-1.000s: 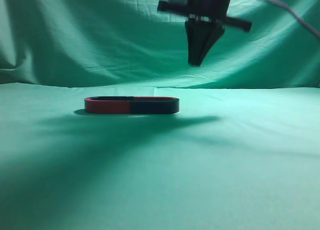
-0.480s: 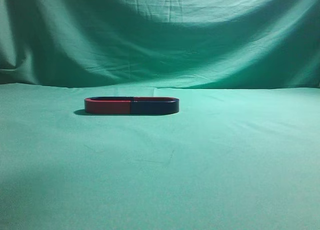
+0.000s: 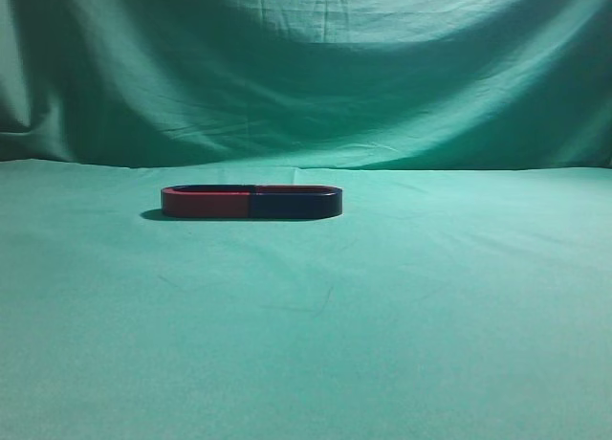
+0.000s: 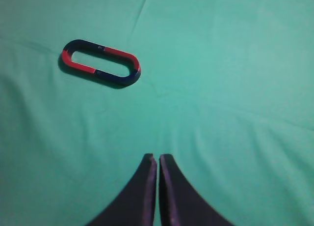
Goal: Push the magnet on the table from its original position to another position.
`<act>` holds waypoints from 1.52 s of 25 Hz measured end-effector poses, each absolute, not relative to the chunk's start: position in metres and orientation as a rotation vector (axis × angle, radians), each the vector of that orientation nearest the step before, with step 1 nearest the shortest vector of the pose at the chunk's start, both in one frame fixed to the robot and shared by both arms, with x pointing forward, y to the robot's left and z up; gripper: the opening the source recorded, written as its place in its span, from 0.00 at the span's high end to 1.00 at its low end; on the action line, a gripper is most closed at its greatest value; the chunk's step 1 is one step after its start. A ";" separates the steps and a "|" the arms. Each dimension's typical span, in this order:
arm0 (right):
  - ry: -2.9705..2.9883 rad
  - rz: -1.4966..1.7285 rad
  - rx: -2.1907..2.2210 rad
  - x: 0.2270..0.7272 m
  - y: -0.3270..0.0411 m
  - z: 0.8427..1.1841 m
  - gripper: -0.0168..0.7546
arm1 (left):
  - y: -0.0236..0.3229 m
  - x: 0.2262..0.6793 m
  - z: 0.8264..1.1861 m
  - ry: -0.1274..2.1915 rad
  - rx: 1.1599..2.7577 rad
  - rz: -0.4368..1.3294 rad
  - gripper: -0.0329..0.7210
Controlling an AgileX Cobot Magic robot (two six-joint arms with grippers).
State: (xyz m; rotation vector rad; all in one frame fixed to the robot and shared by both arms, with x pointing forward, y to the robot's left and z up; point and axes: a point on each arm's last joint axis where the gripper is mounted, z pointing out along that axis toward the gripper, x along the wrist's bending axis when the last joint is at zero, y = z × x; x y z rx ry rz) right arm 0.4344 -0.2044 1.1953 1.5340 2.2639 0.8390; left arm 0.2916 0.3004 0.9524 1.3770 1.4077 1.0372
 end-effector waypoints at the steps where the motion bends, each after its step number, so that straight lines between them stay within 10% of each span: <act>1: 2.248 0.861 1.525 0.423 -0.209 1.191 0.98 | 0.300 0.292 0.952 1.408 1.377 1.037 0.46; 18: 1.993 1.163 1.324 0.293 -0.270 1.130 0.98 | 0.300 0.292 0.952 1.408 1.377 1.037 0.46; 31: 1.817 1.239 1.221 0.291 -0.277 1.116 0.98 | 0.300 0.292 0.952 1.408 1.377 1.037 0.46; 38: 1.456 1.275 1.198 0.291 -0.289 1.048 0.98 | 0.300 0.292 0.952 1.408 1.377 1.037 0.46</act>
